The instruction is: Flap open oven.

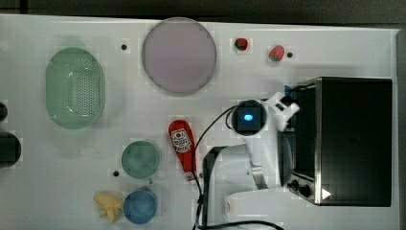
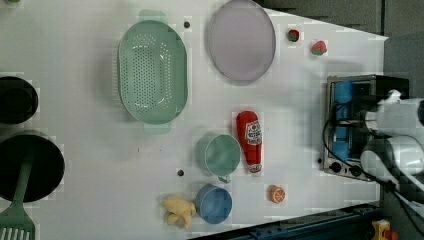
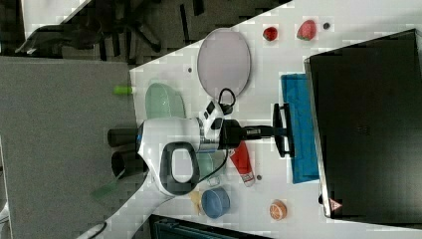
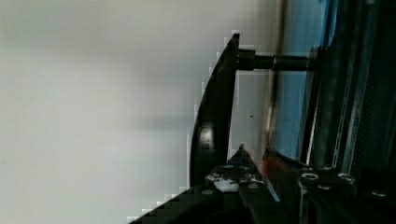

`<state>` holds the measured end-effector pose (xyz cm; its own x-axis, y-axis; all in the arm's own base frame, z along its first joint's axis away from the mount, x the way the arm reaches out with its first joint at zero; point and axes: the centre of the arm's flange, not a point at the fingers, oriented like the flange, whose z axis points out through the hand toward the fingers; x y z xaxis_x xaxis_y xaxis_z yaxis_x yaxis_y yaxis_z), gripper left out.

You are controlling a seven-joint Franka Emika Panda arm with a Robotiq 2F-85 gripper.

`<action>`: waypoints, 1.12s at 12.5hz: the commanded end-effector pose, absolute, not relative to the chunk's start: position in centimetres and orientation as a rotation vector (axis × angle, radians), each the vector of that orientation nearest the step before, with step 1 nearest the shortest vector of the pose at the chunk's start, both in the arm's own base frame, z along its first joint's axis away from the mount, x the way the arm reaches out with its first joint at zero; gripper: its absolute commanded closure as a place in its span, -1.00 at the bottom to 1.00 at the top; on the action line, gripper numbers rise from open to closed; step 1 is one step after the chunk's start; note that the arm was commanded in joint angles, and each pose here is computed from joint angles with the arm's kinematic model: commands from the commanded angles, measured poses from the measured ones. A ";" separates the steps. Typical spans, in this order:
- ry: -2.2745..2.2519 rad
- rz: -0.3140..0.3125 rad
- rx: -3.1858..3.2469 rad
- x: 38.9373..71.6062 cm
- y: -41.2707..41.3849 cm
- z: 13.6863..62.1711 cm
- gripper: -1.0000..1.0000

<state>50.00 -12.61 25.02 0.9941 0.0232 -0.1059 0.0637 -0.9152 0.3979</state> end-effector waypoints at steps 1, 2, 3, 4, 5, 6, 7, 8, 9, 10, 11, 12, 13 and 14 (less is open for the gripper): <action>-0.029 -0.129 2.664 49.9 -7.8 21.5 0.65; -0.013 -0.128 2.634 49.9 -6.9 20.3 0.65; -0.003 -0.122 2.604 49.7 -6.1 19.2 0.65; 0.006 -0.112 2.575 49.6 -5.2 18.1 0.65; 0.006 -0.099 2.547 49.4 -4.4 16.9 0.65; 0.004 -0.086 2.519 49.3 -3.7 15.8 0.65; -0.008 -0.076 2.494 49.2 -3.1 14.6 0.65; -0.019 -0.070 2.474 49.1 -2.7 13.4 0.65; -0.018 -0.070 2.468 49.1 -2.1 12.4 0.65; -0.012 -0.075 2.464 49.2 -1.6 11.5 0.65; -0.009 -0.081 2.452 49.4 -1.5 11.1 0.65; -0.013 -0.075 2.443 49.9 -1.5 11.4 0.65; -0.014 -0.038 2.459 50.8 -1.0 12.1 0.65; -0.024 0.012 2.483 51.9 -0.3 13.2 0.65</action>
